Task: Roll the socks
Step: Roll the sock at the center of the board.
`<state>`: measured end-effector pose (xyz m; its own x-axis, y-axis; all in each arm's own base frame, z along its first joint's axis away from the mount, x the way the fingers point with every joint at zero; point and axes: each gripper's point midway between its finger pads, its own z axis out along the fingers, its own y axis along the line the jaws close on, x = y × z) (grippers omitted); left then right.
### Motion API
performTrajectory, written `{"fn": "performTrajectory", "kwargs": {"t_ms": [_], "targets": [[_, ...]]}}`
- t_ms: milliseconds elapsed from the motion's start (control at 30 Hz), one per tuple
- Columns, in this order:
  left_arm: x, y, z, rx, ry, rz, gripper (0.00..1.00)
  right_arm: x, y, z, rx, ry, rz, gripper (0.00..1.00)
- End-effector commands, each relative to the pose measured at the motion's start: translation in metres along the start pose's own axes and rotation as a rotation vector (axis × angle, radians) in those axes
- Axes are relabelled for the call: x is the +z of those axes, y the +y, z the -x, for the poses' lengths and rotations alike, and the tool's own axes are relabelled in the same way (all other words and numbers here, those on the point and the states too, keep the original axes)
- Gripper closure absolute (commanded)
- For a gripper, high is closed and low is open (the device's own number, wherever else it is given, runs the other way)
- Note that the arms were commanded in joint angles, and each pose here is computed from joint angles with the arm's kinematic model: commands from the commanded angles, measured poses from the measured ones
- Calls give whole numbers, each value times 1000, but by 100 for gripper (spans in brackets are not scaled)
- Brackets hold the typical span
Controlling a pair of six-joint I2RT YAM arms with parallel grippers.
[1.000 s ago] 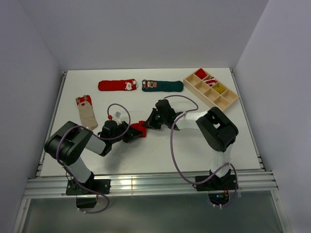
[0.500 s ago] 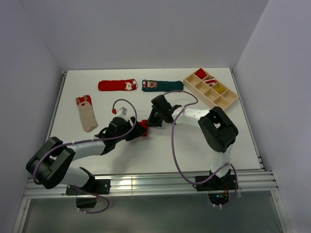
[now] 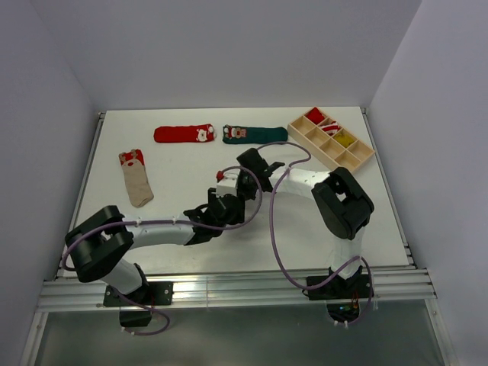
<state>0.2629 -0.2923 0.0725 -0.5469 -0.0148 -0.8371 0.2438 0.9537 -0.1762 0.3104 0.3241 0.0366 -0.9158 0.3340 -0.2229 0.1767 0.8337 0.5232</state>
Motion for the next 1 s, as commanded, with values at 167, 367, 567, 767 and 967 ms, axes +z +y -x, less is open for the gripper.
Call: {"fn": "performTrajectory", "kwargs": {"t_ms": [167, 367, 567, 767, 967], "targets": [[10, 15, 7, 147, -54, 165, 35, -4, 4, 1, -15, -3, -9, 100], [21, 17, -4, 179, -23, 208, 38, -3, 6, -1, -9, 10, 1, 100], [22, 12, -8, 197, -21, 211, 48, -3, 5, -2, -5, 12, -2, 100], [26, 14, -17, 219, -1, 241, 68, -3, 5, -3, 0, 15, 6, 100], [19, 13, -21, 155, 8, 197, 98, -11, 11, 0, 20, -21, 66, 83]]}}
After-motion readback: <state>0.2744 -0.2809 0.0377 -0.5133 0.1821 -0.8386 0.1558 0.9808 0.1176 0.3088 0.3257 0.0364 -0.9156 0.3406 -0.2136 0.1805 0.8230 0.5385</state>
